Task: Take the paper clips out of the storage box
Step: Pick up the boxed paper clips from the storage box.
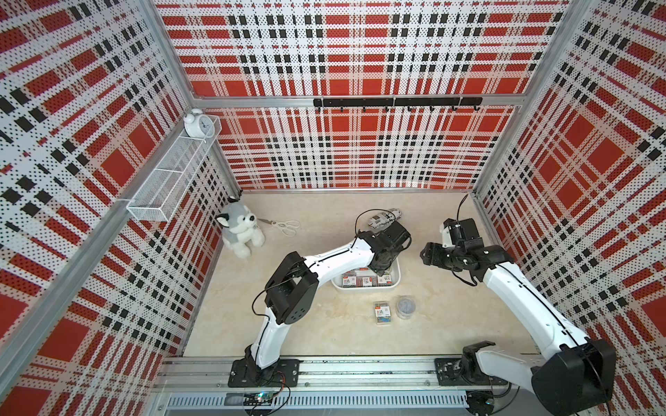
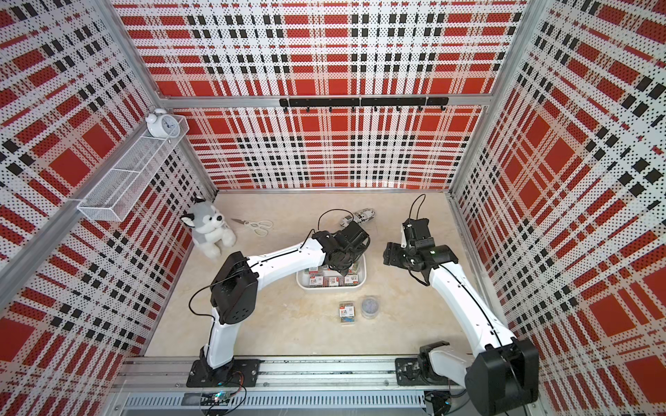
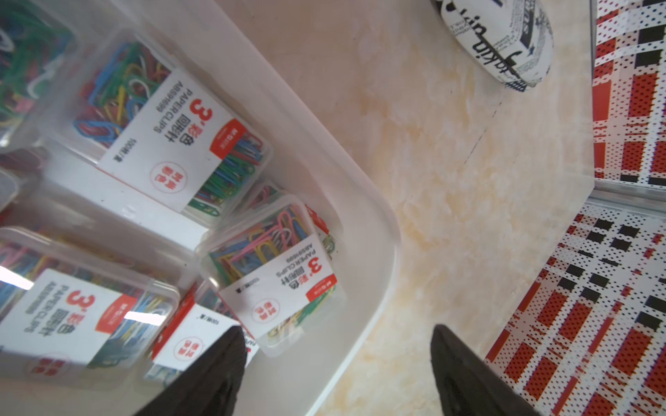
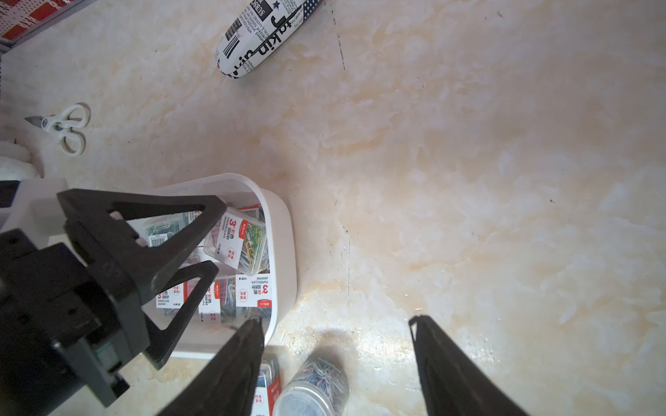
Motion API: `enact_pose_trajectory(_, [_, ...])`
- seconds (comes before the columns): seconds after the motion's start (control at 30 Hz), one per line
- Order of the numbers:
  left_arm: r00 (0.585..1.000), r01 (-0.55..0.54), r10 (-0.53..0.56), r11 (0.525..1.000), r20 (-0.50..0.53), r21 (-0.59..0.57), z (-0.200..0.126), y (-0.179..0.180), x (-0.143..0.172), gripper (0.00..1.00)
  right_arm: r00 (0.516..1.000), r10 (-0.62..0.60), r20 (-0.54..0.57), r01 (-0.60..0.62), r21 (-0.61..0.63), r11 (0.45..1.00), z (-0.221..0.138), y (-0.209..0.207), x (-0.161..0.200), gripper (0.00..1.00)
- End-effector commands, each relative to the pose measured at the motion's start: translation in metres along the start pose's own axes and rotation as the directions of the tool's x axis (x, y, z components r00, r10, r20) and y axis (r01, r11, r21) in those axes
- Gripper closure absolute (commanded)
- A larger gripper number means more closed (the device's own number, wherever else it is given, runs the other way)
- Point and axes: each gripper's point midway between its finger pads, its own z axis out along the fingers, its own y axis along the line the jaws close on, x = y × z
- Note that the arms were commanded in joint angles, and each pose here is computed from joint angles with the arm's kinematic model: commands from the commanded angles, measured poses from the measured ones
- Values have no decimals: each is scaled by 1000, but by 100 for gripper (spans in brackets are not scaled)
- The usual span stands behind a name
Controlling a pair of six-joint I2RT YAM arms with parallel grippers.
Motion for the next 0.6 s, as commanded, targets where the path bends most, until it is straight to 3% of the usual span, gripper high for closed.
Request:
enact_pose_trajectory(0.0, [1000,7,-6,997,7,-81,20,22,-3,17,999,2,35,-2,-17,1000,-7,1,-5,29])
enact_pose_trajectory(0.57, [1000,0,1,990,7,-140,41,40,-12,25,999,4,35,-3,-19,1000,-6,1,-3,29])
